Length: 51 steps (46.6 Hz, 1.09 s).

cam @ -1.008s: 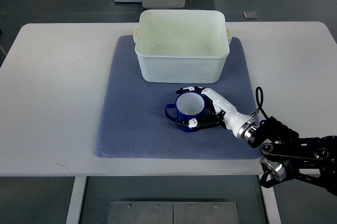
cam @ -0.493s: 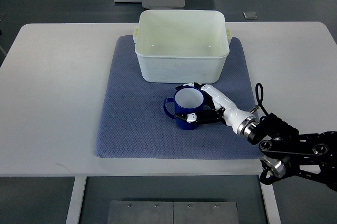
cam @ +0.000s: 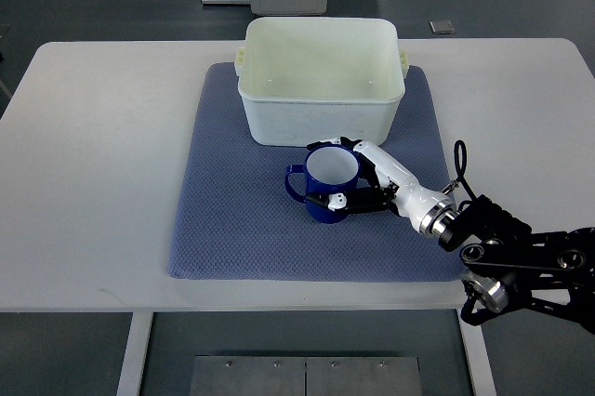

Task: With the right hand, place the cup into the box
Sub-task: 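Close the right hand fingers around the blue mug's body, then lift the blue mug with the right hand over the cream tub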

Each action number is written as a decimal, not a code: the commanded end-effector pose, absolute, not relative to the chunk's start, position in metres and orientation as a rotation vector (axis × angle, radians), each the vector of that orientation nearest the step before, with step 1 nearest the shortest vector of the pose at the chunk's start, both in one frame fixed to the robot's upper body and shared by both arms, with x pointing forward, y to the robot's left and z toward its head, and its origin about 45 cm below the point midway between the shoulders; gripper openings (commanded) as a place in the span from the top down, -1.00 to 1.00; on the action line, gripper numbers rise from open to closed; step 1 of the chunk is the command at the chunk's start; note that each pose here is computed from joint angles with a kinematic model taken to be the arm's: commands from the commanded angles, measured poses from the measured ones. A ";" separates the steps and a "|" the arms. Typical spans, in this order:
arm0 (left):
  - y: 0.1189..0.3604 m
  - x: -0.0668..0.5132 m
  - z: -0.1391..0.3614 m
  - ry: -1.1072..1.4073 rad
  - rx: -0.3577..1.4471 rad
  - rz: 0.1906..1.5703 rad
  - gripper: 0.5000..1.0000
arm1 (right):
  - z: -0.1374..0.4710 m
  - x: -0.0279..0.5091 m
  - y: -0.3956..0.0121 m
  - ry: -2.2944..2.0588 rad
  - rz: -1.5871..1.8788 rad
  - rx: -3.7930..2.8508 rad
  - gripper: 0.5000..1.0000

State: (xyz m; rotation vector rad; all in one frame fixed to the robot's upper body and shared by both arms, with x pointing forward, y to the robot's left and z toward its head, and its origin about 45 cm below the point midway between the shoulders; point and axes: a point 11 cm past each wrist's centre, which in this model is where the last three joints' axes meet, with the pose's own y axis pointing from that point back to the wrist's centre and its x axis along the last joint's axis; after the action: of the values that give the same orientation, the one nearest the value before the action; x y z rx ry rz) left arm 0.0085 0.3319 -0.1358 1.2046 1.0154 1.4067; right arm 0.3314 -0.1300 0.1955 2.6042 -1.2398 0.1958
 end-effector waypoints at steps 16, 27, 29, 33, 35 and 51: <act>0.332 0.008 -0.136 1.016 1.205 1.407 -1.00 | 0.217 0.319 -0.138 -1.240 0.222 2.688 1.00; 0.332 0.008 -0.136 1.016 1.205 1.407 -1.00 | 0.236 0.323 -0.130 -1.232 0.292 2.757 1.00; 0.332 0.008 -0.136 1.016 1.205 1.407 -1.00 | 0.242 0.326 -0.126 -1.225 0.309 2.768 1.00; 0.332 0.008 -0.136 1.016 1.205 1.407 -1.00 | 0.254 0.332 -0.120 -1.219 0.347 2.782 1.00; 0.332 0.008 -0.136 1.016 1.205 1.407 -1.00 | 0.259 0.334 -0.117 -1.214 0.364 2.788 1.00; 0.332 0.009 -0.136 1.014 1.204 1.407 -1.00 | 0.306 0.368 -0.096 -1.291 0.374 2.797 1.00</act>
State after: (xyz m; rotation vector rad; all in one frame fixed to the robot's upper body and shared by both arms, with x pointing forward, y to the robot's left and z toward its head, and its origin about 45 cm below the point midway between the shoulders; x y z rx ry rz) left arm 0.0084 0.3319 -0.1358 1.2051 1.0157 1.4067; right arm 0.3617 -0.1010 0.2980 2.7953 -1.2774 0.3693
